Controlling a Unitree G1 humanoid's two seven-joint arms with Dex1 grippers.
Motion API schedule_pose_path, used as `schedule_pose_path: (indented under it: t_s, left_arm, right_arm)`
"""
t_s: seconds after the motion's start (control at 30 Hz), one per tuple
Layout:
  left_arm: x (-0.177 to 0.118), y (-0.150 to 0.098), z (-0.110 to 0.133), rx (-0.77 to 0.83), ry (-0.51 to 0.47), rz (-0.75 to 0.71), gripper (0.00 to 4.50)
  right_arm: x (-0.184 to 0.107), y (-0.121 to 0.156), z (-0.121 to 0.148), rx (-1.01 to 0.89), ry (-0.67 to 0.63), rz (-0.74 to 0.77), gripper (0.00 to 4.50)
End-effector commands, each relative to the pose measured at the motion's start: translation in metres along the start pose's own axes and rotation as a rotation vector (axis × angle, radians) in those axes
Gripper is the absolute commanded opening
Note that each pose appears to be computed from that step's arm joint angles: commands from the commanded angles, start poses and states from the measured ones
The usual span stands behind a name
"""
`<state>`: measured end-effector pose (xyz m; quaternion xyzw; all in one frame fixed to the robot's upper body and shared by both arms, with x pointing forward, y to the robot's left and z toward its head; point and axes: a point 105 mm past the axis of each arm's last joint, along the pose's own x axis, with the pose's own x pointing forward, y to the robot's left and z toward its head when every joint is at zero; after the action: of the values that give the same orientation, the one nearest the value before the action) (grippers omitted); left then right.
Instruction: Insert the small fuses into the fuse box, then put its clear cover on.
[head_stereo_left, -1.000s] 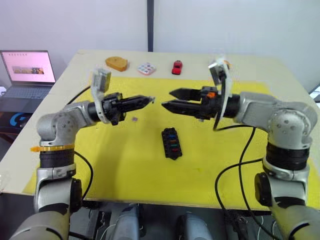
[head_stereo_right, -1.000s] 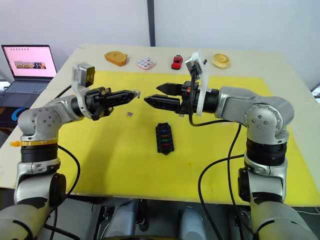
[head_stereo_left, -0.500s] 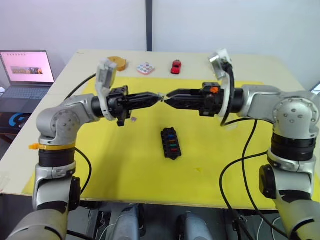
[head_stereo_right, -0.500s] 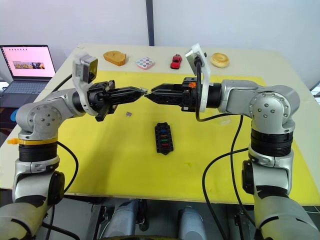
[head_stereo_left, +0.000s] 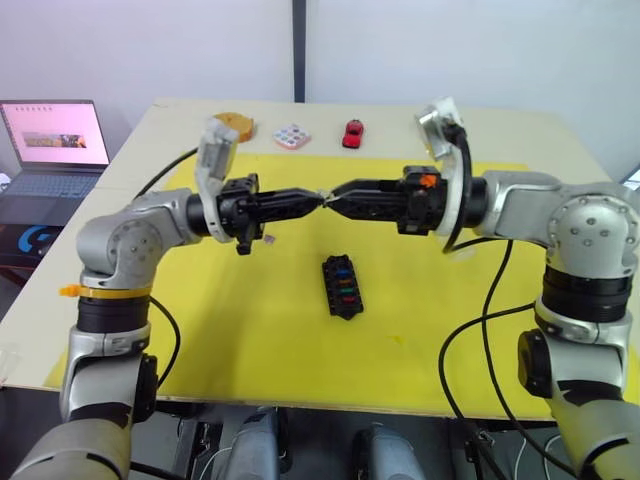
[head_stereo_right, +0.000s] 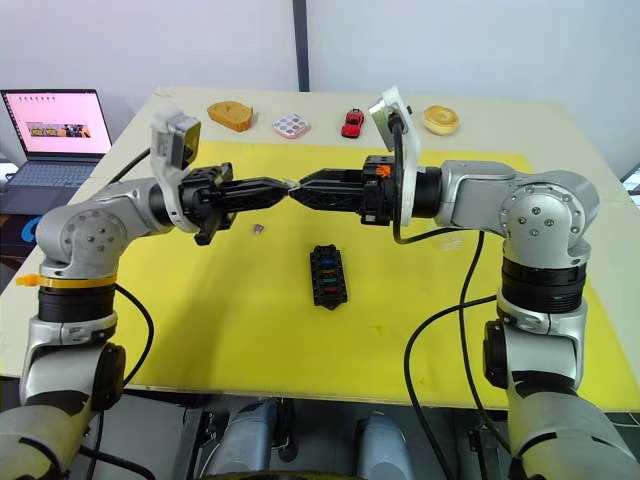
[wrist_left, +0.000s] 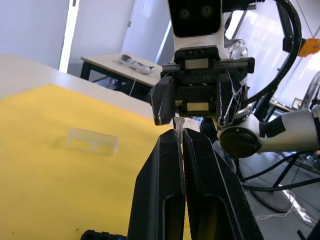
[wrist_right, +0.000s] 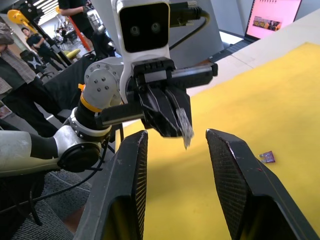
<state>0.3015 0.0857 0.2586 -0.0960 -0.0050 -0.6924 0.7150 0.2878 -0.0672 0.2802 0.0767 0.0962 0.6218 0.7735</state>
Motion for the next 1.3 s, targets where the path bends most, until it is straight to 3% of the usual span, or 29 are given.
schedule_pose_path:
  t_s: [0.03, 0.3, 0.5, 0.77, 0.87, 1.07, 1.13, 1.3]
  left_arm:
    - [-0.001, -0.003, 0.007, 0.048, 0.002, -0.007, 0.00]
    - [0.000, -0.004, 0.008, 0.050, -0.003, -0.001, 0.00]
    - [0.001, -0.004, 0.006, 0.054, 0.008, 0.001, 0.00]
    - [0.000, -0.002, 0.006, 0.053, 0.011, 0.012, 0.00]
    - [-0.002, -0.002, 0.006, 0.050, 0.014, 0.015, 0.81]
    - [-0.015, 0.000, 0.006, 0.074, 0.045, 0.065, 3.37]
    - [-0.024, 0.001, 0.001, 0.084, 0.087, 0.096, 3.37]
    - [-0.045, 0.008, -0.029, 0.161, 0.264, 0.196, 3.37]
  right_arm:
    - [-0.001, 0.008, 0.012, -0.041, -0.037, 0.024, 1.95]
    - [0.001, 0.009, 0.009, -0.038, -0.029, 0.033, 1.95]
    - [0.003, 0.009, 0.009, -0.034, -0.037, 0.032, 0.02]
    - [0.003, 0.008, 0.009, -0.035, -0.037, 0.029, 0.02]
    - [0.002, 0.007, 0.009, -0.037, -0.036, 0.024, 0.00]
    - [-0.001, -0.004, 0.011, -0.099, -0.071, -0.018, 0.00]
    - [-0.007, -0.014, 0.005, -0.162, -0.056, -0.053, 0.00]
    - [-0.017, -0.040, -0.040, -0.424, 0.151, -0.041, 0.00]
